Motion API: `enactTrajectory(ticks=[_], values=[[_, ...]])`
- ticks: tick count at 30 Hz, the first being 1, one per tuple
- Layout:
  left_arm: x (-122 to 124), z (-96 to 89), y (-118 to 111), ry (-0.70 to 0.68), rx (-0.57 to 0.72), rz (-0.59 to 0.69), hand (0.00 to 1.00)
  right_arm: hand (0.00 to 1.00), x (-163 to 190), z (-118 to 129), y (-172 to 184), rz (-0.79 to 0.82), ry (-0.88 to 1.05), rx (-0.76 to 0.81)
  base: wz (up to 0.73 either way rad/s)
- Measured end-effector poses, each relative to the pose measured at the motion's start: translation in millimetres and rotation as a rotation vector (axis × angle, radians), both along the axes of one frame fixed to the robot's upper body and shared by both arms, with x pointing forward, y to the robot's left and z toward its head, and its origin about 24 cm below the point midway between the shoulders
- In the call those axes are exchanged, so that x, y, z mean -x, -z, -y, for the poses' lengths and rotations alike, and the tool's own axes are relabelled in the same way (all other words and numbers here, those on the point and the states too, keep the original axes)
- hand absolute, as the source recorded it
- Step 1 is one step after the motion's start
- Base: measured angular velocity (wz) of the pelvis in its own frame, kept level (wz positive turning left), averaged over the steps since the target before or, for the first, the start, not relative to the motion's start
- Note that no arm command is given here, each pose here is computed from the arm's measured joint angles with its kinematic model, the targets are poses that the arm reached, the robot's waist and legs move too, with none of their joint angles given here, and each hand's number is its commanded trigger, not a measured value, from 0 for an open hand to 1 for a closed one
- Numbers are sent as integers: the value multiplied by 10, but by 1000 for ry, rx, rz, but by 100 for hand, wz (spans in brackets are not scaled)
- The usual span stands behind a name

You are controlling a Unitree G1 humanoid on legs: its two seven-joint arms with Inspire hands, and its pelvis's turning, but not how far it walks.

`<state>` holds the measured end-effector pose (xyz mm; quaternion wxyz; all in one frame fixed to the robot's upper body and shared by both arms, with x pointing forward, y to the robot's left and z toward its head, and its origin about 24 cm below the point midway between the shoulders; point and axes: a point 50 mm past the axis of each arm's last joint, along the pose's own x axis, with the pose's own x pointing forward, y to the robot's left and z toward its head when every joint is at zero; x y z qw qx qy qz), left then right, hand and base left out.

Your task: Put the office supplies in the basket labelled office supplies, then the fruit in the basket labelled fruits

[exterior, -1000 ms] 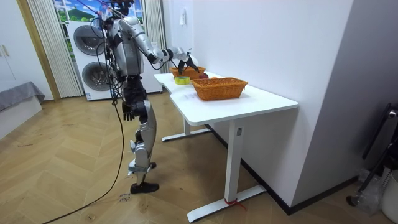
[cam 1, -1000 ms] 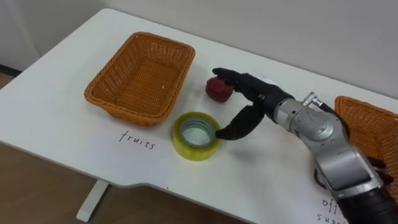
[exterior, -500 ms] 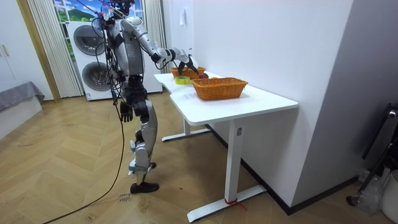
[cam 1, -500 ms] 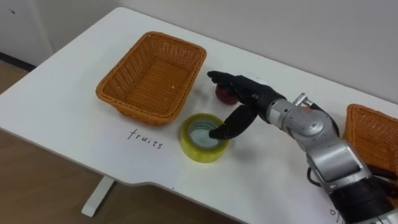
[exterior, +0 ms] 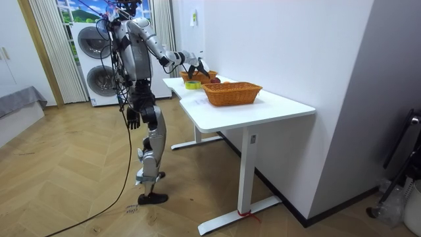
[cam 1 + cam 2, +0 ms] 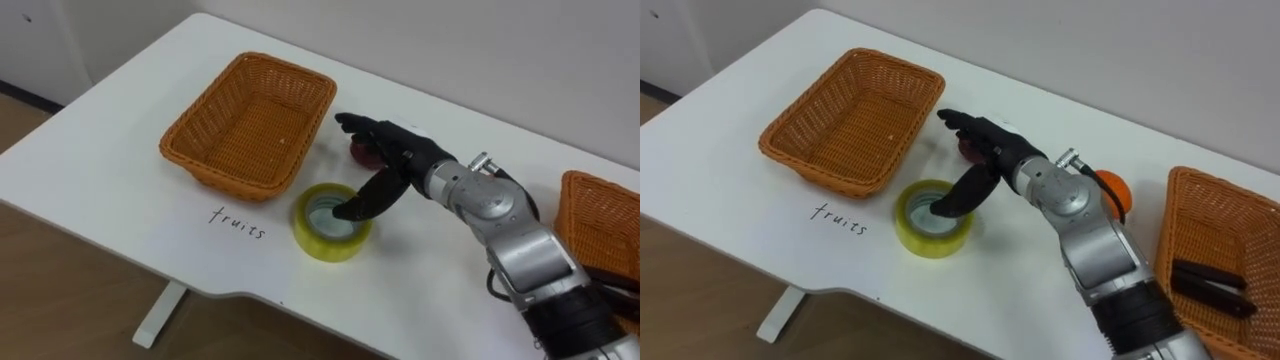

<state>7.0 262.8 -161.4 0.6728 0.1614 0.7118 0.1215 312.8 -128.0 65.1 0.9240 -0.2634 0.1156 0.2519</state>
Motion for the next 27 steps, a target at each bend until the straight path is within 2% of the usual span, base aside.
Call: enactTrajectory(ticks=[11, 27], values=[[-33, -7, -2, 3, 1, 8, 0, 0, -127, 2, -71, 27, 13, 60, 1], [-82, 11, -1, 45, 0, 13, 0, 0, -137, -56, 39, -19, -35, 144, 2]])
